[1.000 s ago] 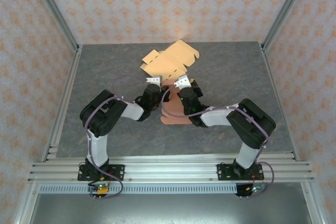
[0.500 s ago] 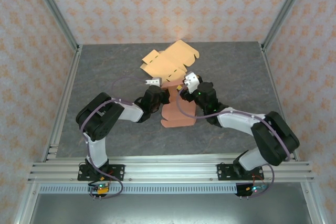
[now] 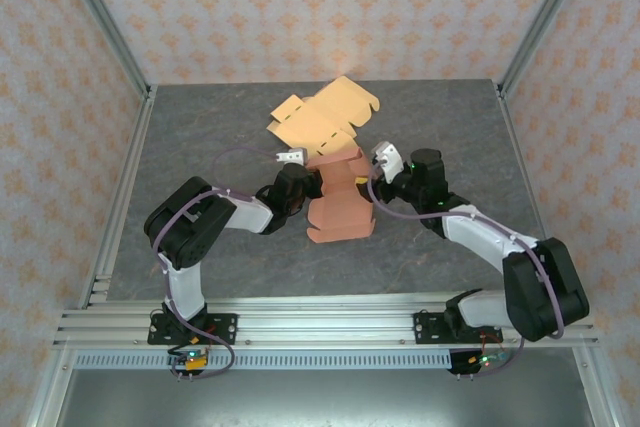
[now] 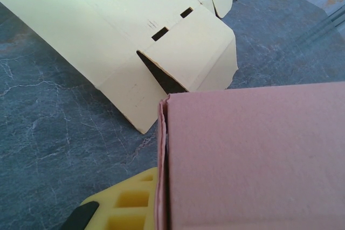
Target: Fold the paper box
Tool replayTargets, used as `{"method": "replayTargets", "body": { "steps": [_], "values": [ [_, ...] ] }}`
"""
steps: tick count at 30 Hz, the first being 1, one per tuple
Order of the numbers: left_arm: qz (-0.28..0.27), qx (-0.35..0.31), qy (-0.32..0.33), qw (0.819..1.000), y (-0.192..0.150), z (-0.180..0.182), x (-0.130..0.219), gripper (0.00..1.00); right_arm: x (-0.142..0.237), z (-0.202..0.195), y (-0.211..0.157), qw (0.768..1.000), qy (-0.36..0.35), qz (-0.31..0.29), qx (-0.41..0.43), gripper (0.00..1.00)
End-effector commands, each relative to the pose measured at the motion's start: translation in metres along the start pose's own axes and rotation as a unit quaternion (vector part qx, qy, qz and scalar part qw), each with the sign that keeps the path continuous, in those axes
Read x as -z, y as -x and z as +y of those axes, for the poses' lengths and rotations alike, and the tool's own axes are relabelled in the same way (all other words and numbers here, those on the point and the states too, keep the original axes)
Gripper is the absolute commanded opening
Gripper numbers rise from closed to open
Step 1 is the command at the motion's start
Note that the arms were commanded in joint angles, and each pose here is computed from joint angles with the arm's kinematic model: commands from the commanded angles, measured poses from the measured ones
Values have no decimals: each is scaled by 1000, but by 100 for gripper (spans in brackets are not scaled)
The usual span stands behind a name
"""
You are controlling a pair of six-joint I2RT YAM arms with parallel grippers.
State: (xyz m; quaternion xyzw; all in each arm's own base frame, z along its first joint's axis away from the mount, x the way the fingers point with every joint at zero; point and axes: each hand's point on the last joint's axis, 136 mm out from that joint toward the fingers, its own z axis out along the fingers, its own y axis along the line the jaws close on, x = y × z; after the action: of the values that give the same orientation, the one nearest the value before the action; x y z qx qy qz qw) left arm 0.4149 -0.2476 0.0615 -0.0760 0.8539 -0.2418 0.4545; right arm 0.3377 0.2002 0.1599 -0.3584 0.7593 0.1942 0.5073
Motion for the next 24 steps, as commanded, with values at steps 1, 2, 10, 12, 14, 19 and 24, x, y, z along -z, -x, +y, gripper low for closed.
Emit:
{"method": "replayTargets", "body": {
  "steps": [1,2,10,12,14,19,24],
  "values": [
    [10,-3,19,1000,-6,8,3,0,2,4,0,1000,13,-1,11,72],
    [11,-3,18,1000,-7,8,2,0,-2,0,-1,1000,5,-1,7,71],
    [11,-2,10,1000,-7,5,1,0,-36,-23,-3,996,-72,29,48,44],
    [11,-1,9,1000,-7,5,1,0,-46,-23,-3,993,-89,36,67,37],
    [11,-1,9,1000,-7,5,1,0,-53,-24,0,989,-117,31,82,32],
    [10,1,7,1000,-7,4,1,0,-66,-35,9,968,-235,3,86,36],
    [12,2,4,1000,-8,3,0,0,-75,-43,13,948,-308,-9,76,38]
  ]
}}
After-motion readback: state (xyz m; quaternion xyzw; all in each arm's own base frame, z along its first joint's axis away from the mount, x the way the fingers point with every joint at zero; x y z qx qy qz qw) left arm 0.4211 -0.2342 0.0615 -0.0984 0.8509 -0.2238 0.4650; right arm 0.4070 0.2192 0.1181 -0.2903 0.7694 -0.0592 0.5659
